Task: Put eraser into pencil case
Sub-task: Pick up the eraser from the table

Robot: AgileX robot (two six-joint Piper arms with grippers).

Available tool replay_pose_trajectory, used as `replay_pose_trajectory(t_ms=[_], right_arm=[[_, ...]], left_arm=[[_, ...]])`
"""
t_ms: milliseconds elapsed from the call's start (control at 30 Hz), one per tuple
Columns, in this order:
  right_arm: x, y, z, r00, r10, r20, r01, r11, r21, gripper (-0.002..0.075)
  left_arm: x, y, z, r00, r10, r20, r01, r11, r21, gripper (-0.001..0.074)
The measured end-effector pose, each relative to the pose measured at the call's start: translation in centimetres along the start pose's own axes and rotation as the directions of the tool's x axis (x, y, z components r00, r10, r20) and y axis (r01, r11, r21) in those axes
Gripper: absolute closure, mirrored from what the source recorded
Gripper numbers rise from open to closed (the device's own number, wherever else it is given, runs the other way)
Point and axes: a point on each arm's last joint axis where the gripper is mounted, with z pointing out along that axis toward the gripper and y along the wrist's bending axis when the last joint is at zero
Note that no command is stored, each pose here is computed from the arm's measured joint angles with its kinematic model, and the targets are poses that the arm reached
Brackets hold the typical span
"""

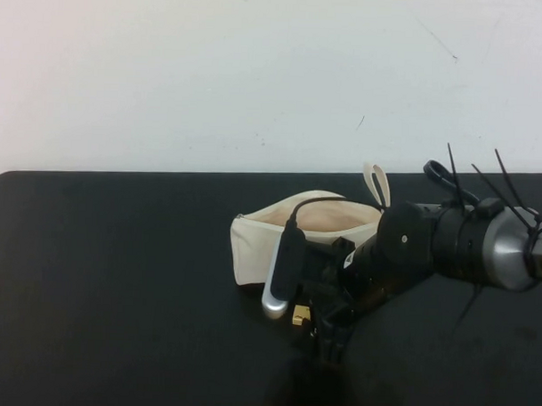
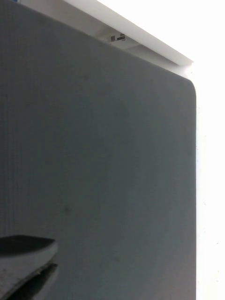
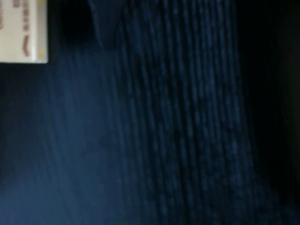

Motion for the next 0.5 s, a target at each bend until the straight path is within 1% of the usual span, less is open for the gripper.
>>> replay_pose_trajectory(t_ms=[267,500], right_arm=[[-0.14,-0.28,0.01,1.0,0.005,0.015,-0.005,1.0,0.03,0.0251],[-0.11,-0.24,0.15,1.0,0.015,0.017,-0.016,1.0,0.026,0.0307]], left_arm=[[0.0,0.0,0.0,1.0,-0.002,0.0,0.002,1.0,0.0,0.0736],[0.0,0.0,0.0,1.0,-0.002,0.0,0.002,1.0,0.0,0.0736]])
